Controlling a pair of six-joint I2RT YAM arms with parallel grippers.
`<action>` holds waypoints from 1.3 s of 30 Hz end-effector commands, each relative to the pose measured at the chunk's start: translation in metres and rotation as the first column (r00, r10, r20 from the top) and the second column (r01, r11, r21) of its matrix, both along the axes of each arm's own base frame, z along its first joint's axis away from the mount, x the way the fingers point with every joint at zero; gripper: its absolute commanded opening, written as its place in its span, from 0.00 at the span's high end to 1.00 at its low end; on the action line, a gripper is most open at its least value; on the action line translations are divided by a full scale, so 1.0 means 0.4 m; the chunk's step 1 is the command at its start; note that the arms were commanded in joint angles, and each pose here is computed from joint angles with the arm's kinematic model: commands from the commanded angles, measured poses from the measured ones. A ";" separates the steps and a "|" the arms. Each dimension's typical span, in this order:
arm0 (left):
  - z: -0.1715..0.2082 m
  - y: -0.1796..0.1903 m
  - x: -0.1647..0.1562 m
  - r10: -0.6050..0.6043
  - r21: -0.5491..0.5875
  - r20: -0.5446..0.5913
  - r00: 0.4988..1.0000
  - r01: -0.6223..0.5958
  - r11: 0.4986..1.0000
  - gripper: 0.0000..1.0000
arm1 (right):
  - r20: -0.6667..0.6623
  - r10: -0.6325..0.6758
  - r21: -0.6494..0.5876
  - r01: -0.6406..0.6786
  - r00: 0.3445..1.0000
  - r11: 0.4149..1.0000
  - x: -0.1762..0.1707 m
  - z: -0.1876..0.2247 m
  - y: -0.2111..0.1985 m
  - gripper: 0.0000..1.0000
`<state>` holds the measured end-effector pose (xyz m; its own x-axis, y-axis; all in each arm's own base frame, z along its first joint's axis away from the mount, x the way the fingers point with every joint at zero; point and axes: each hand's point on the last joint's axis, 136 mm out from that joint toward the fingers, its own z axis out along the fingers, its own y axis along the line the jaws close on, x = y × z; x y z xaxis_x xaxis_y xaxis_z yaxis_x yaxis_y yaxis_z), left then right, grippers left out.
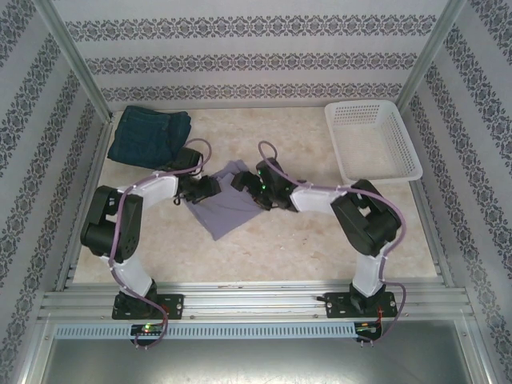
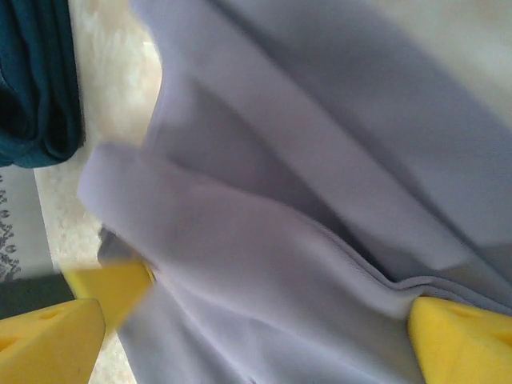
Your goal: Fold and stack the skirts
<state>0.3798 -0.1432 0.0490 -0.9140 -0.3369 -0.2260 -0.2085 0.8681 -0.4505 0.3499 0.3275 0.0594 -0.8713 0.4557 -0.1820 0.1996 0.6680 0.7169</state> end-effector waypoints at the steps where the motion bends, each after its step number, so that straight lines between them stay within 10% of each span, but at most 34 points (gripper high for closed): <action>1: 0.055 0.005 0.030 -0.112 0.073 0.028 0.993 0.110 0.991 0.48 | 0.105 -0.141 -0.039 0.146 0.984 0.989 -0.007 0.057 -0.030 0.02; 8: 0.152 0.020 -0.024 -0.035 0.027 0.094 0.995 0.032 0.999 0.33 | 0.324 0.195 -0.271 -0.107 0.926 0.957 0.051 0.142 -0.108 0.06; 16: 0.127 0.019 -0.129 -0.008 -0.068 0.115 0.993 0.016 0.998 0.33 | 0.204 0.628 -0.266 -0.575 0.751 0.774 0.051 0.081 -0.048 0.25; 28: 0.024 0.087 -0.091 0.066 -0.023 0.046 0.997 -0.065 0.998 0.49 | 0.204 0.739 -0.185 -0.716 0.642 0.673 0.109 0.015 0.086 0.37; 39: 0.040 0.110 -0.070 0.068 0.037 0.066 0.996 -0.070 0.997 0.81 | 0.336 0.656 -0.287 -0.590 0.676 0.755 0.157 0.164 0.054 0.98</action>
<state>0.3421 -0.1084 0.0490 -0.8900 -0.3945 -0.2284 -0.2607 0.8516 -0.4548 0.3992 0.3562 0.0693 -0.8426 -0.2828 -0.4583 -0.5253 0.6188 0.5841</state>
